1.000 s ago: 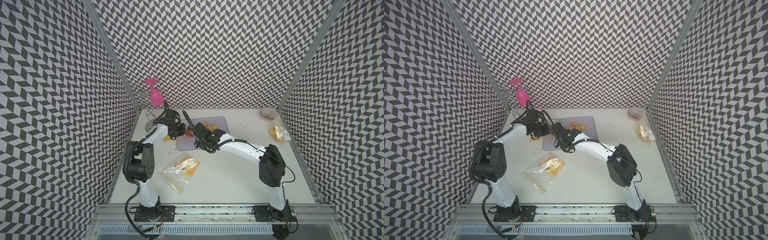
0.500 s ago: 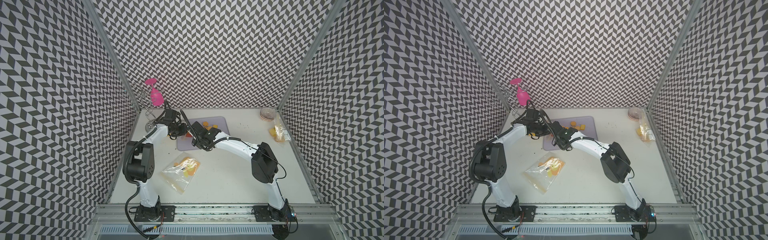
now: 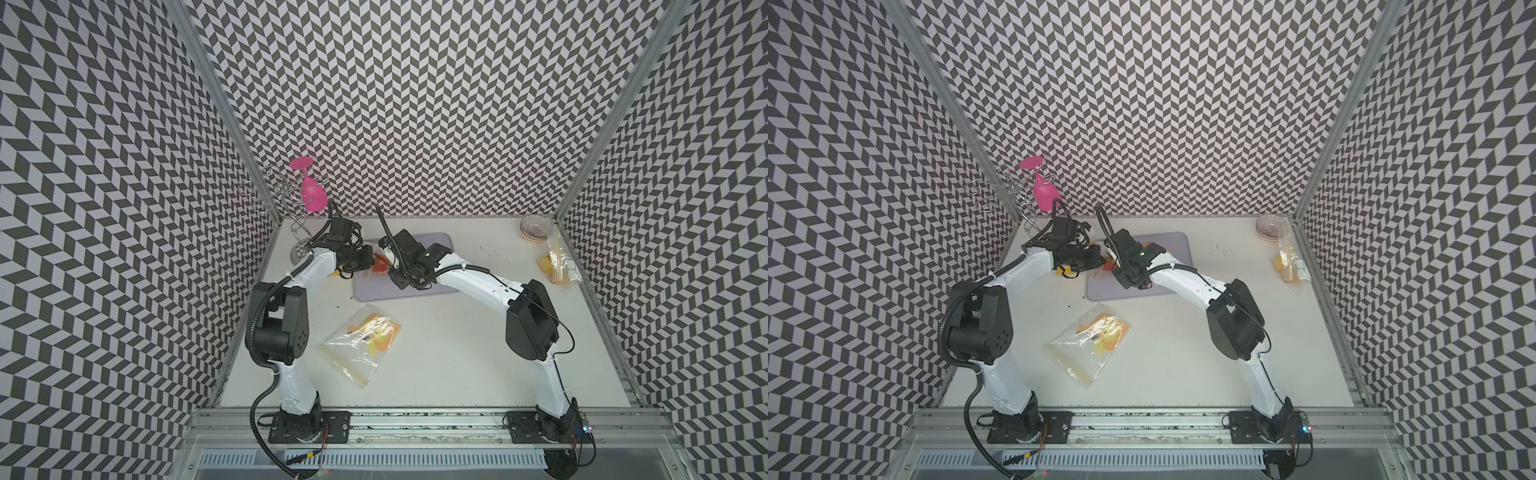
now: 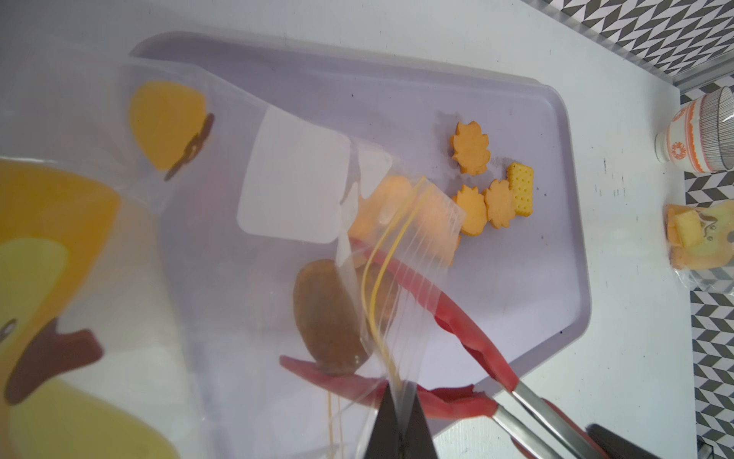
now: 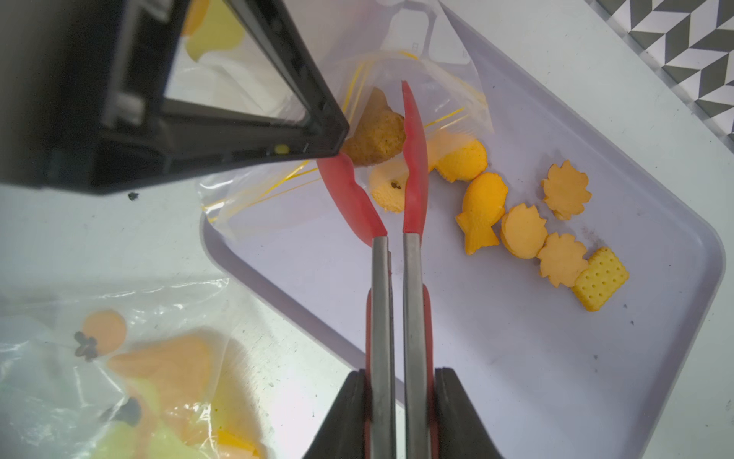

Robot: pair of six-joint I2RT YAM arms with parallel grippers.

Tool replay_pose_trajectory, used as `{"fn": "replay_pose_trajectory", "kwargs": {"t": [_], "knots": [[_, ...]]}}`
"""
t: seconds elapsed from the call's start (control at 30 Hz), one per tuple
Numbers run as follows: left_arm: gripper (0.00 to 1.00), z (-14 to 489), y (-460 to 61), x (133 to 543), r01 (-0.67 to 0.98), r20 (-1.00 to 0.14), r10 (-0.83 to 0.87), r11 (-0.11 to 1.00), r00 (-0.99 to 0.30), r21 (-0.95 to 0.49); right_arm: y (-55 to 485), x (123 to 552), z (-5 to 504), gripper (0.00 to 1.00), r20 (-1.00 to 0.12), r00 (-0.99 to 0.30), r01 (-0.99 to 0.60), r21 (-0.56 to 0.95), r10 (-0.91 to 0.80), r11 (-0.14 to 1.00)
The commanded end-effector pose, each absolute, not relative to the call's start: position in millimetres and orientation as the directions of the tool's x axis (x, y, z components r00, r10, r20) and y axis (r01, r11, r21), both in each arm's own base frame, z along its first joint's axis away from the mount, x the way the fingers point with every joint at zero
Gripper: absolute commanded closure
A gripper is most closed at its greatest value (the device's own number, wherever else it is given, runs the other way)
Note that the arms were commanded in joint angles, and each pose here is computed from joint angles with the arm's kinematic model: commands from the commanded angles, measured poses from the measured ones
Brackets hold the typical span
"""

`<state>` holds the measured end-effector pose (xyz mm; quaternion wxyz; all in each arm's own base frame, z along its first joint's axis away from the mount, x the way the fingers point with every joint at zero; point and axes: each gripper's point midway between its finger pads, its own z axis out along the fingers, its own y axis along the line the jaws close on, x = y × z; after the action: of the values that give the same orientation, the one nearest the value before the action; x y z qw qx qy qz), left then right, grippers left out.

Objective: Put the cookies into a resealable bag to prevent moisture
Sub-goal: Place the cookie in the ziploc bag.

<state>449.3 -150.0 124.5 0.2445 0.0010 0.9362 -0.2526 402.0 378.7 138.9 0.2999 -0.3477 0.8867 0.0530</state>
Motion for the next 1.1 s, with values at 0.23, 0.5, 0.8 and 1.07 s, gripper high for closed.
{"fn": "replay_pose_trajectory", "kwargs": {"t": [0.23,0.5,0.8,1.07], "knots": [[1.0,141,-145,451,0.137,-0.496,-0.131,0.873,-0.858,-0.467,368,425,157,0.72,-0.61,-0.643,-0.544,-0.061,-0.463,0.837],[1.0,144,-138,452,0.118,-0.504,-0.15,0.879,-0.851,-0.462,349,421,154,0.74,-0.546,-0.631,-0.556,-0.177,-0.551,0.812],[1.0,148,-143,451,0.146,-0.506,-0.148,0.856,-0.85,-0.496,374,414,176,0.74,-0.611,-0.594,-0.614,-0.076,-0.523,0.786],[1.0,148,-144,451,0.151,-0.506,-0.145,0.853,-0.85,-0.499,387,422,196,0.65,-0.685,-0.602,-0.575,0.015,-0.411,0.818]]}}
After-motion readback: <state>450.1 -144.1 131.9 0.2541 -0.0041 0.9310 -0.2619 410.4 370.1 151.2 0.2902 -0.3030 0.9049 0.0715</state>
